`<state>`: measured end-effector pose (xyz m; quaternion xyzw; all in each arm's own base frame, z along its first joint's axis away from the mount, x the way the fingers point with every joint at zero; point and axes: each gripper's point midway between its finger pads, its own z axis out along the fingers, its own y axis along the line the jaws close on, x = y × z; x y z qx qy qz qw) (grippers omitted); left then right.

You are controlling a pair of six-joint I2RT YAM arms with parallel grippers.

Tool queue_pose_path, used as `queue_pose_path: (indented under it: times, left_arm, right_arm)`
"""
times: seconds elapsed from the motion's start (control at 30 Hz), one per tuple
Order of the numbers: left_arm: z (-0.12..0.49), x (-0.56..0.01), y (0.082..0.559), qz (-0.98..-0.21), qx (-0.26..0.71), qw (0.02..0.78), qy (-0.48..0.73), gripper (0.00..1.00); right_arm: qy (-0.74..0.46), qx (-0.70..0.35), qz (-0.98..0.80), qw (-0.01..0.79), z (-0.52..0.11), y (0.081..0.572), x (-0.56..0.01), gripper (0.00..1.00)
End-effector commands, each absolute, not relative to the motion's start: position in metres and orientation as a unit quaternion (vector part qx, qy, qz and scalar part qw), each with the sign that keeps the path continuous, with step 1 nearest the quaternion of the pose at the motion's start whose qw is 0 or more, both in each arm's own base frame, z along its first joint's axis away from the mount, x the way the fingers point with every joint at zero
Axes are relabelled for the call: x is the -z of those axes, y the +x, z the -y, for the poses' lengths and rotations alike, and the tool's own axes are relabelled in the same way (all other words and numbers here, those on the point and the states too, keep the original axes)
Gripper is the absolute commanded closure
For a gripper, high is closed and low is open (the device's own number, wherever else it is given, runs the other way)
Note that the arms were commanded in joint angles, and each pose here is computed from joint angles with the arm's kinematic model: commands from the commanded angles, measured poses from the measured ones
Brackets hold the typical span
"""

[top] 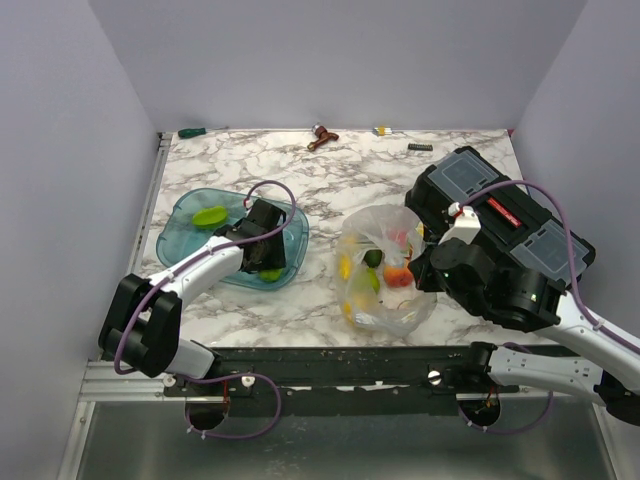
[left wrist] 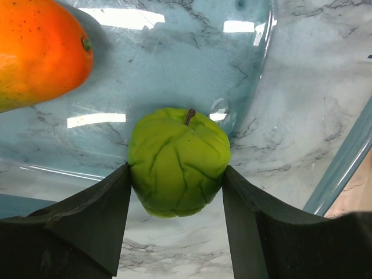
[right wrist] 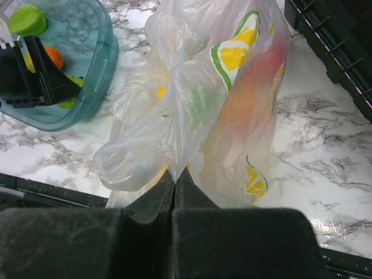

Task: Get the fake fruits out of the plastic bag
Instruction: Place the fake fruit in the bin.

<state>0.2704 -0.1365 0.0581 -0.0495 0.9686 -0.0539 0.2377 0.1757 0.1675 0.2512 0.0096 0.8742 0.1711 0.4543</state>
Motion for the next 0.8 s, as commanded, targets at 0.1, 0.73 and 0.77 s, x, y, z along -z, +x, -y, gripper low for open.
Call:
queue_pose_path:
  times: [0.1, 0.73, 0.77]
  left_arm:
    - [0.137, -0.045, 0.257, -0.976, 0.060, 0.208, -0.038, 0.57]
    - [0.152, -0.139, 0.258, -0.947, 0.144, 0.286, -0.020, 0.05]
    - [0.159, -0.151, 0.255, -0.940, 0.171, 0.296, -0.013, 0.06]
  right_arm:
    - [0.010, -0.168, -0.877, 0.450, -0.169, 0.175, -0.249, 0.99]
    - [0.007, -0.171, -0.877, 0.448, -0.170, 0.174, -0.249, 0.99]
    - [0.008, -0.171, -0.877, 0.448, -0.170, 0.174, -0.249, 0.99]
